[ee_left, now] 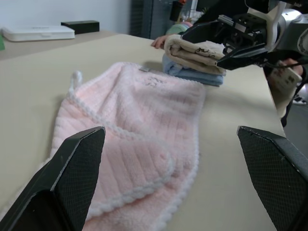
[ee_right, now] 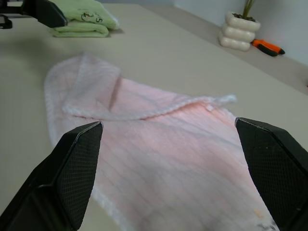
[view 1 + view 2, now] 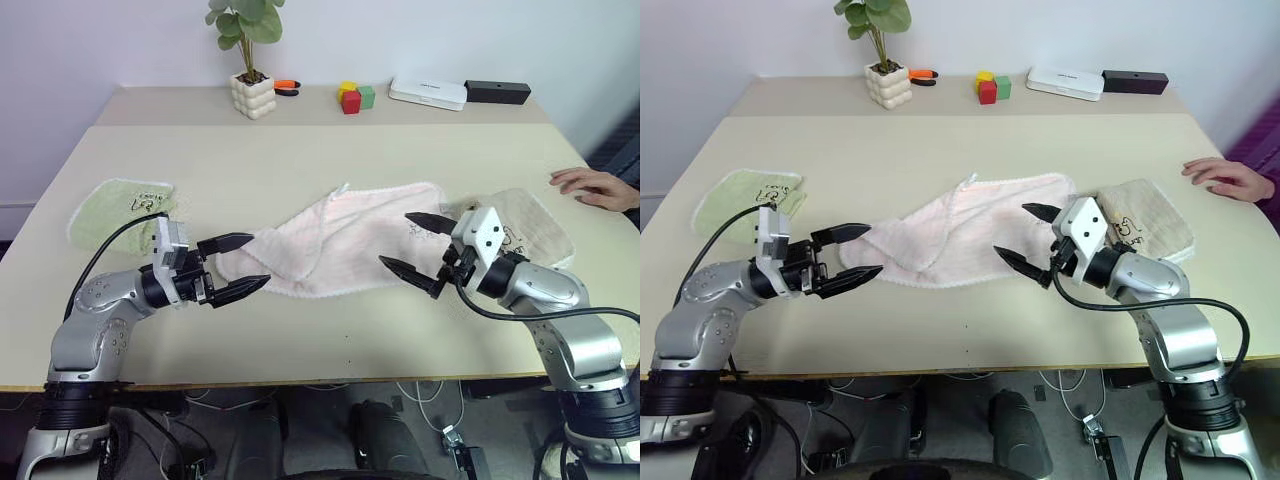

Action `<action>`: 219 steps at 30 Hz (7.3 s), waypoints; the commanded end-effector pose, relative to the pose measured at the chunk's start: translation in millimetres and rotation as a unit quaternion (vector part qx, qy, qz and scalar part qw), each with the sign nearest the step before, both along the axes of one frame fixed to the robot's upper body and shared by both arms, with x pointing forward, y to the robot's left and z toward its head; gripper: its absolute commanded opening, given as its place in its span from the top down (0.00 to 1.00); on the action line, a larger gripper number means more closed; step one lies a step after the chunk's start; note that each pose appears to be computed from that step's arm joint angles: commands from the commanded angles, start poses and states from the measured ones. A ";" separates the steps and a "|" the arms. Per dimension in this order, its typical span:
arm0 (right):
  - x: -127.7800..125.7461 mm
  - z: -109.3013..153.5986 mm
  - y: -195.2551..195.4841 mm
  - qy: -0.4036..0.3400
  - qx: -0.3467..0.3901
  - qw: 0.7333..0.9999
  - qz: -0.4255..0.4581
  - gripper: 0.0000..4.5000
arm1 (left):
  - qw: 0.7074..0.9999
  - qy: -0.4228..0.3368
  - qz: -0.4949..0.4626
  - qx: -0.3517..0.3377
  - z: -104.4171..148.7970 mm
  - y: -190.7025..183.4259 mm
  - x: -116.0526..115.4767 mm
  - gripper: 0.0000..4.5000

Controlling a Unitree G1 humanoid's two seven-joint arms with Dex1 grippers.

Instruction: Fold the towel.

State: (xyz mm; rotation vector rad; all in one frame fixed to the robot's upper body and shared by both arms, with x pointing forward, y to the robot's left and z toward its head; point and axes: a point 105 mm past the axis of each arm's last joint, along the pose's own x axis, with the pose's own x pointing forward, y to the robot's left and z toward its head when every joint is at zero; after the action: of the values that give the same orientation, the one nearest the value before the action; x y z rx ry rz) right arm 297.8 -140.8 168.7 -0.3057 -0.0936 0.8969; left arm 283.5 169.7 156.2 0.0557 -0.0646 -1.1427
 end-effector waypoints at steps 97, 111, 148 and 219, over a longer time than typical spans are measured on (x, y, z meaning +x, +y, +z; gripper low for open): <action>6.4 19.2 48.1 -0.115 0.102 0.987 -0.048 0.00 | 0.917 -0.283 -0.081 0.268 -29.3 -46.4 62.9 0.99; 48.6 24.7 3.1 -0.139 0.062 0.971 -0.185 0.00 | 0.941 -0.270 -0.012 0.202 3.0 -7.5 59.9 0.99; 164.3 0.2 -62.8 -0.033 -0.149 0.937 -0.313 0.00 | 0.943 -0.205 -0.005 0.263 -54.4 50.7 -42.8 0.99; 164.8 79.5 -41.8 -0.241 -0.296 0.885 -0.268 0.99 | 0.919 -0.224 0.315 0.074 85.7 60.8 146.2 1.00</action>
State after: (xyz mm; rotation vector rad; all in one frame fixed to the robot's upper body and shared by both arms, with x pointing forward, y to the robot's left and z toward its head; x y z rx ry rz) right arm 455.8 -181.8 212.5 -1.0693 -0.0790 0.3543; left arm 425.3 228.5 217.9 0.3855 -0.2883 -0.5058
